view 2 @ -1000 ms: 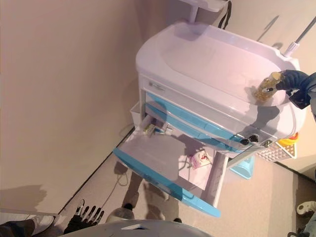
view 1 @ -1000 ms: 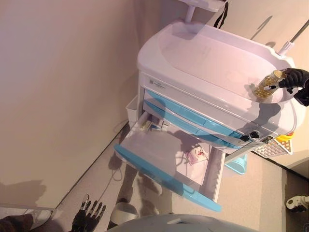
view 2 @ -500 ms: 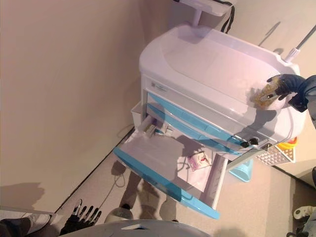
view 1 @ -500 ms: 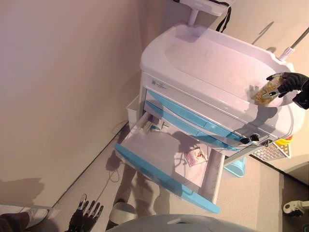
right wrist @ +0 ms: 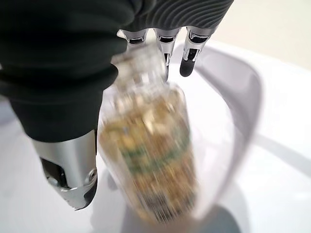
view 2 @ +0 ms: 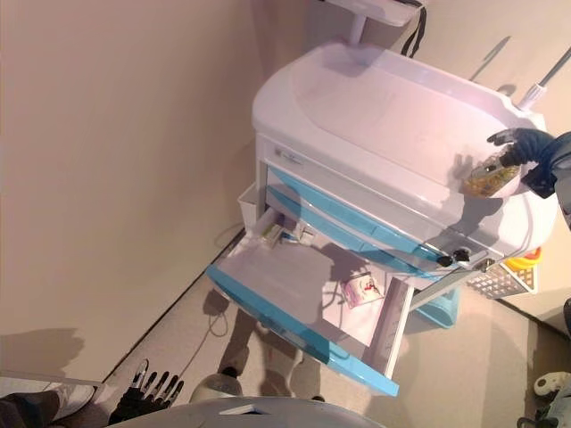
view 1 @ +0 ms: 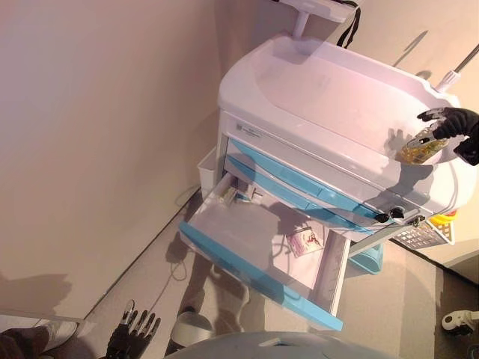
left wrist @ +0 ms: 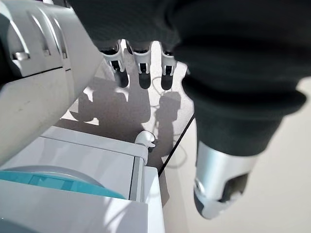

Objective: Open the drawer and pick up the medicine

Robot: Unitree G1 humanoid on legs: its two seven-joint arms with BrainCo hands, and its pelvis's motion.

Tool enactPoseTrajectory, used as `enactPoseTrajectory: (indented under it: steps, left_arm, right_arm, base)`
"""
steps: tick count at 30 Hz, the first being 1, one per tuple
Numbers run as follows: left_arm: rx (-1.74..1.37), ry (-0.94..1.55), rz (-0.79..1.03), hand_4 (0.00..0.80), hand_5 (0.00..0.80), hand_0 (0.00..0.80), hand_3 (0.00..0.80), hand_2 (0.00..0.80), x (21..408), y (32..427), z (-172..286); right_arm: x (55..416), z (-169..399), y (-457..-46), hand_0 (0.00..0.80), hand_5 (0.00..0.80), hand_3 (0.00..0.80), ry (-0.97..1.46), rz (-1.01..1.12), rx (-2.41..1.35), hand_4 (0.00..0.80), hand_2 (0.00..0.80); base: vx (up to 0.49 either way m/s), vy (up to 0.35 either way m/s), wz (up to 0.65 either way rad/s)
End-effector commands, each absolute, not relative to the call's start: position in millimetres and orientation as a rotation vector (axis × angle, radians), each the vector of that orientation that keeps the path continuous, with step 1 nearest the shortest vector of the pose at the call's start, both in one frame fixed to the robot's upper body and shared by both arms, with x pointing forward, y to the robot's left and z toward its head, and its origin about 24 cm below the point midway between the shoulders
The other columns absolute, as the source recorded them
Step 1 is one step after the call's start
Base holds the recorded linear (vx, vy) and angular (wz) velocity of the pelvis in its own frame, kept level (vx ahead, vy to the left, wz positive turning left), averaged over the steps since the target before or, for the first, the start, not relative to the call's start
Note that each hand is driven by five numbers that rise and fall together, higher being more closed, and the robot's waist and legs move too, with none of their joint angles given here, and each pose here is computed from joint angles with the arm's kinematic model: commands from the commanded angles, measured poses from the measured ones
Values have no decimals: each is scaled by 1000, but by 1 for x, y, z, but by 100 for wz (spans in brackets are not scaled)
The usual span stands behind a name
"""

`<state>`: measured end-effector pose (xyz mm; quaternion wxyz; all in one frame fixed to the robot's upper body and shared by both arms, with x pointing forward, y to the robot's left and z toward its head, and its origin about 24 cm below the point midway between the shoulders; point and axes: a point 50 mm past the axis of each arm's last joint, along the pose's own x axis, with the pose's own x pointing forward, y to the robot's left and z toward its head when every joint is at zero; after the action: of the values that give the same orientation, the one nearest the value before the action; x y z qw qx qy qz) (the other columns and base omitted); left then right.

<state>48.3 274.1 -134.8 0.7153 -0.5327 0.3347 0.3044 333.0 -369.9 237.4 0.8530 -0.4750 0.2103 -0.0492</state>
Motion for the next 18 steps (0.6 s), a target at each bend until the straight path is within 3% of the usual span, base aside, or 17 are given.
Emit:
enactPoseTrajectory:
  steps: [1, 11, 18]
  left_arm:
    - [-1143, 753, 635, 0, 0, 0, 0, 0, 48, 280, -131]
    - [-1146, 752, 613, 0, 0, 0, 0, 0, 48, 278, -132]
    - [-960, 808, 439, 0, 0, 0, 0, 0, 56, 272, -130]
  right_arm:
    - [329, 308, -362, 0, 0, 0, 232, -228, -1086, 0, 0]
    - [313, 375, -345, 0, 0, 0, -79, -379, -1086, 0, 0]
    - [297, 406, -314, 0, 0, 0, -289, -356, -1097, 0, 0]
  base:
    - [0, 0, 0]
    - [-23, 6, -7]
    - [-46, 15, -9]
